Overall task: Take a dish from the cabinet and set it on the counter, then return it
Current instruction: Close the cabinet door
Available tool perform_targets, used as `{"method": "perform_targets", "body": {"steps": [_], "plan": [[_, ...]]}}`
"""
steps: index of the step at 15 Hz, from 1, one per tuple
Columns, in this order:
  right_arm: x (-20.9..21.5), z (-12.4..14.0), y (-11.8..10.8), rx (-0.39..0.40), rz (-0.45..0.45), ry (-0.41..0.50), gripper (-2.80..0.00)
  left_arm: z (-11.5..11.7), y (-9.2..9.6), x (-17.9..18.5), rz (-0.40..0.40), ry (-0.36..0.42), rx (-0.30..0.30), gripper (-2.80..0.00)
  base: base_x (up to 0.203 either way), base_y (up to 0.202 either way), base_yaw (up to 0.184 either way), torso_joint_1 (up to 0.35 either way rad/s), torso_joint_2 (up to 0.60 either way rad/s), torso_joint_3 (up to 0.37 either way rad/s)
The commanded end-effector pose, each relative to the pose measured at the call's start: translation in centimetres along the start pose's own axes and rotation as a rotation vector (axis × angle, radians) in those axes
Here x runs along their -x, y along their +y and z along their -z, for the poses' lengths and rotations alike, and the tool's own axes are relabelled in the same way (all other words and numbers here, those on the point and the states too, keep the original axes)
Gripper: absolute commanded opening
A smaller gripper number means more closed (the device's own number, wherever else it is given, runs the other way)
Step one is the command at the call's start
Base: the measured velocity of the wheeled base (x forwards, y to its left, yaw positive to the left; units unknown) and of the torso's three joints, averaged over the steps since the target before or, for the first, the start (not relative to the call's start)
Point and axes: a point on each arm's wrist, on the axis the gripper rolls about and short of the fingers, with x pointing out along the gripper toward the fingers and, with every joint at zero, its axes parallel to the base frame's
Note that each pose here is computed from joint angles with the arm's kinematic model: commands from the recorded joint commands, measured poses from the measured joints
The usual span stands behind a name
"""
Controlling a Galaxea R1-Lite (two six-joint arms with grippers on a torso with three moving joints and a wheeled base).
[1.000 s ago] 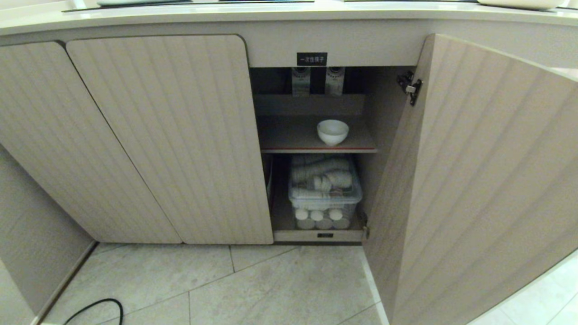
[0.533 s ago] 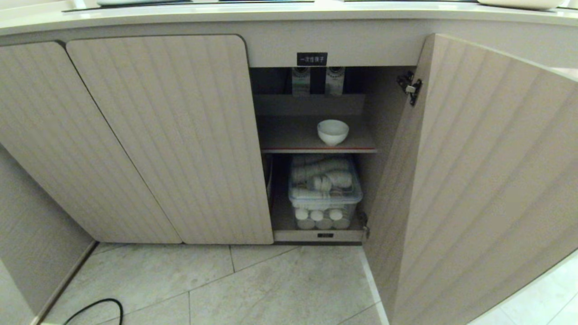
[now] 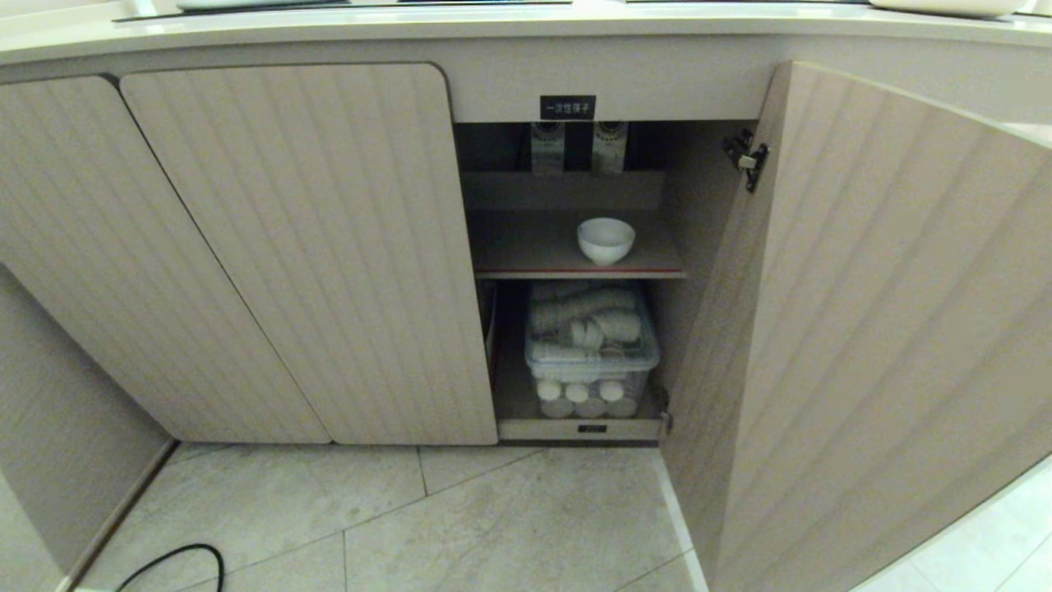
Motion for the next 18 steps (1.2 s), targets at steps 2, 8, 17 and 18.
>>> {"method": "perform_targets", "body": {"steps": [2,8,17,18], "plan": [[-0.7,-0.6,0.3,-0.001,0.004,0.031,-2.80,0.0,0.0,0.0,0.000,0.001,0.000,-2.80,0.000,0.000,0.000,0.000,0.00,0.000],[-2.8,-2.3,1.0,-0.066,0.081,0.078,-2.80,0.0,0.0,0.0,0.000,-0.001,0.000,-2.80,0.000,0.000,0.000,0.000,0.00,0.000],[-4.2,-4.3,2.2,-0.113,-0.138,0.019,-2.80,0.0,0.0,0.0,0.000,0.001,0.000,-2.80,0.000,0.000,0.000,0.000,0.00,0.000],[-4.2,-4.3,2.2,-0.113,-0.153,0.019,-2.80,0.0,0.0,0.0,0.000,0.001,0.000,-2.80,0.000,0.000,0.000,0.000,0.00,0.000]]}}
